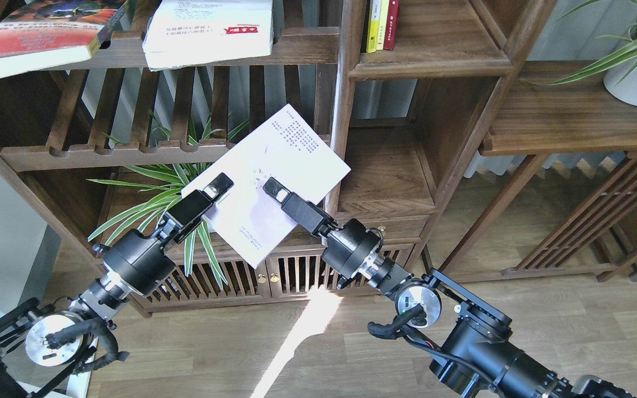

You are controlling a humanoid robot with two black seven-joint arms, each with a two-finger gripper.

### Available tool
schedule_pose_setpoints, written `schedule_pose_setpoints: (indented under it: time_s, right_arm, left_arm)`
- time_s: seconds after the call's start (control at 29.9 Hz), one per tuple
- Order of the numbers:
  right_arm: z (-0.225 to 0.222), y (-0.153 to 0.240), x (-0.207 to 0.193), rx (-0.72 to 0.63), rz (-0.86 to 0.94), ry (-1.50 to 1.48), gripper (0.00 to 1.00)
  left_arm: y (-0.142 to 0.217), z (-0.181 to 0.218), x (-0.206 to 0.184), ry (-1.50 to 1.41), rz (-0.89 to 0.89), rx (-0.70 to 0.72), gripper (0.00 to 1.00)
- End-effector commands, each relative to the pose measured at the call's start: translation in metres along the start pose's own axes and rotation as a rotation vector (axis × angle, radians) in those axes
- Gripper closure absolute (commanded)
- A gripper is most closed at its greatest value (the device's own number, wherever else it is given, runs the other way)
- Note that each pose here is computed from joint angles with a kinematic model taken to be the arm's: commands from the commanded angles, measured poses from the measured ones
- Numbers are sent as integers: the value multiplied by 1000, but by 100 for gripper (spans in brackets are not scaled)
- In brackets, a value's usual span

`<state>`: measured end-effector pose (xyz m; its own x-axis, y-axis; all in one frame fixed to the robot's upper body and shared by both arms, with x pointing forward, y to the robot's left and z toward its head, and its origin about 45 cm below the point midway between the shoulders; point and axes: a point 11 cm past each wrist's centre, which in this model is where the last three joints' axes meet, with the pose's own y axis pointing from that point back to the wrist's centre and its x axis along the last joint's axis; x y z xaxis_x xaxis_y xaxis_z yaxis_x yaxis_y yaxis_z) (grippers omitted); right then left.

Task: Organize books on shelf
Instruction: 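Bring the right gripper to the book and grasp it from the left gripper, then release the book from the left gripper and carry it with the right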

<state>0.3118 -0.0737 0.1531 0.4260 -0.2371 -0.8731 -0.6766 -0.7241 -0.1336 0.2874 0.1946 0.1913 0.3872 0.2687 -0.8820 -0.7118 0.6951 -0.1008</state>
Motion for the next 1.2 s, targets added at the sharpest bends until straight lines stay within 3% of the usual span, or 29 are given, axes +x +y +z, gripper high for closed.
schedule_pose_setpoints:
  time_s: [0.0,0.13,0.37,0.5,0.57,0.74,1.17]
  right_arm:
    - [-3,0,-4,22,-34,-34,57]
    - [-6,0,-8,45,-67,-75,77]
    - [-5,-1,-9,41,-71,-78,83]
    - [-5,0,-8,41,-68,-79,83]
    - [-5,0,-9,41,-69,-80,83]
    - [-5,0,-8,43,-69,-80,83]
    - [0,2,-7,30,-63,-86,78]
  left_arm:
    - [0,1,0,-1,2,-3,97]
    - [0,1,0,-1,2,-3,96]
    - [1,1,2,-2,6,-2,91]
    - [1,6,2,-13,7,-12,74]
    - [0,9,2,-17,5,-18,56]
    - [0,19,0,-29,1,-48,26]
    - [11,32,14,-67,51,-80,6]
